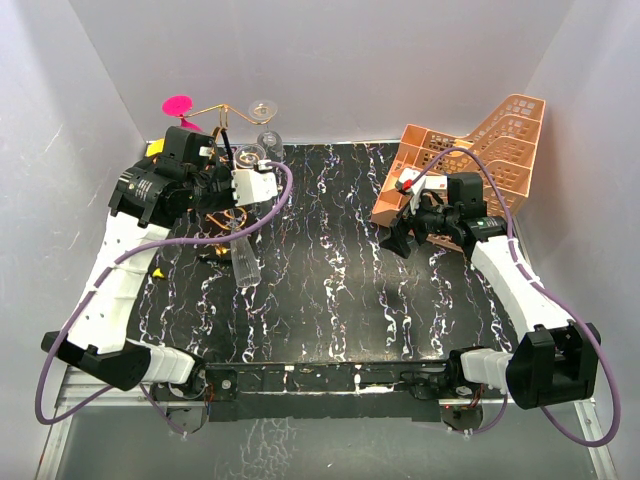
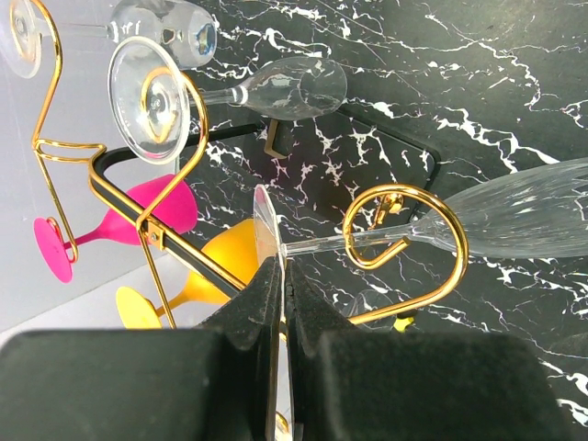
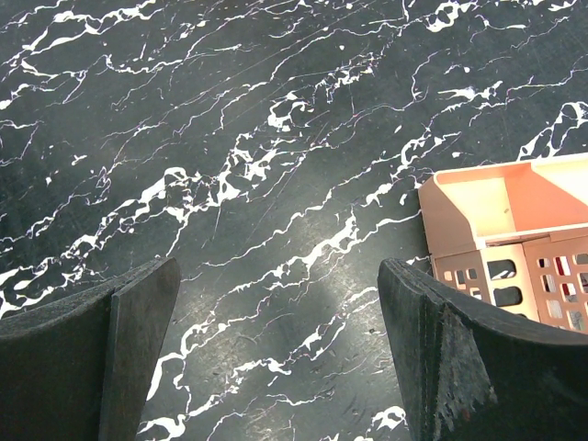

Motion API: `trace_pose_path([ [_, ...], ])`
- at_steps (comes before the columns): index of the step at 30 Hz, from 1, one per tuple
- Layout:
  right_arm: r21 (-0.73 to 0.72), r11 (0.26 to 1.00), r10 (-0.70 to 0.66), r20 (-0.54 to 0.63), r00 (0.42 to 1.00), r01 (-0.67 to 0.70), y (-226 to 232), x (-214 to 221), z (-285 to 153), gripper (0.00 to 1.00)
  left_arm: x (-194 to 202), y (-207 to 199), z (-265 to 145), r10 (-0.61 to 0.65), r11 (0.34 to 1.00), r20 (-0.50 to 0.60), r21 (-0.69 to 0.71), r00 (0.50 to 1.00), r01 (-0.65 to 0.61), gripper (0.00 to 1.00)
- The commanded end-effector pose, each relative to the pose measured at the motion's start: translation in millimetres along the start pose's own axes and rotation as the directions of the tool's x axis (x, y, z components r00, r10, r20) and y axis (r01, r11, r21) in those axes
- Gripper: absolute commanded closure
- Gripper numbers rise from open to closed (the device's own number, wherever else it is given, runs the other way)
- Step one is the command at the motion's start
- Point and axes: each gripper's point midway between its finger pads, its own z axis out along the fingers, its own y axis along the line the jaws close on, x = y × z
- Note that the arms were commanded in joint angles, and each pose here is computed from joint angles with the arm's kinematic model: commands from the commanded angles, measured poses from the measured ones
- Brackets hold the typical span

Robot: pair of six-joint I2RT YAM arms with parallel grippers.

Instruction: Place the wine glass upside down on the wine glass rack

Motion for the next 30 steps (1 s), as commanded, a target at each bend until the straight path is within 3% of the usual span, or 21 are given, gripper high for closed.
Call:
trace_pose_path([
  [1, 0.001, 0.999, -0.038, 0.033, 0.999, 0.038, -3, -11, -1, 0.01, 3, -2, -7, -0.007, 1.000, -0.012, -0.010, 1.000, 0.006, 1.00],
  [30, -0.008, 0.999, -0.031, 0.019, 0.999, 0.031, -3, -7, 1, 0.02, 14, -11, -2, -0.075, 0.997, -0.059, -0.010, 0.995, 0.074, 0.87],
])
